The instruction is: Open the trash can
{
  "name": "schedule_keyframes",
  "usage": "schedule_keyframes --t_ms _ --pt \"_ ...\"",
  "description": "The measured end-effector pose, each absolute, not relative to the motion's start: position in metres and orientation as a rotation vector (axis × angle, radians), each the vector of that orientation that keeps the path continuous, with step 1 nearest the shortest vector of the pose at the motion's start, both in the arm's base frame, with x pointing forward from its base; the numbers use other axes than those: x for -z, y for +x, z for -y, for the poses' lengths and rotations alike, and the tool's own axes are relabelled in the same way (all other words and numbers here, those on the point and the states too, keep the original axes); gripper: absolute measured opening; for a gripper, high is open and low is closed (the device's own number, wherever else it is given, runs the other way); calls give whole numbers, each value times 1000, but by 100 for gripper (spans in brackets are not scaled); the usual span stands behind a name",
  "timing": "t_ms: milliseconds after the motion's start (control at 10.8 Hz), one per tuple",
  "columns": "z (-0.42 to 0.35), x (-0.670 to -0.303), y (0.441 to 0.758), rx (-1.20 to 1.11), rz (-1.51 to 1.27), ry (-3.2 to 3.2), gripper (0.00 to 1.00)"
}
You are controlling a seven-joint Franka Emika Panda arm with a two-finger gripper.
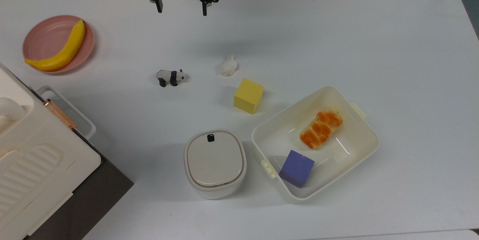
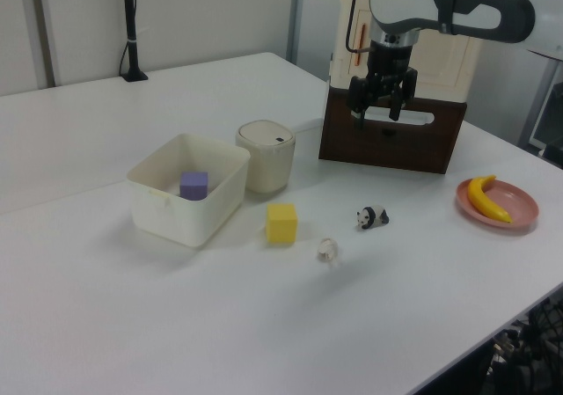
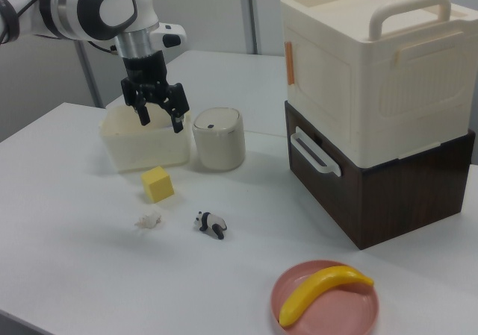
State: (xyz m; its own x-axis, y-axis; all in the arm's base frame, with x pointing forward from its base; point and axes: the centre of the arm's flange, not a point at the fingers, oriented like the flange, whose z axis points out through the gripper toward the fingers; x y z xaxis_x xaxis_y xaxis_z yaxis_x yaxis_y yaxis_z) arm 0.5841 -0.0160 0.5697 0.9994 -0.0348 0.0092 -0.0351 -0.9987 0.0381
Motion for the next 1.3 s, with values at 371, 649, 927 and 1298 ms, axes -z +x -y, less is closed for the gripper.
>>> schedule_keyframes --t_ms 371,649,927,1298 --pt "16 -570 584 -14 45 3103 100" --pt "16 -570 584 -14 37 3103 100" --pt "16 -570 584 -15 34 3103 100" --pt "16 -570 584 -15 32 3103 100"
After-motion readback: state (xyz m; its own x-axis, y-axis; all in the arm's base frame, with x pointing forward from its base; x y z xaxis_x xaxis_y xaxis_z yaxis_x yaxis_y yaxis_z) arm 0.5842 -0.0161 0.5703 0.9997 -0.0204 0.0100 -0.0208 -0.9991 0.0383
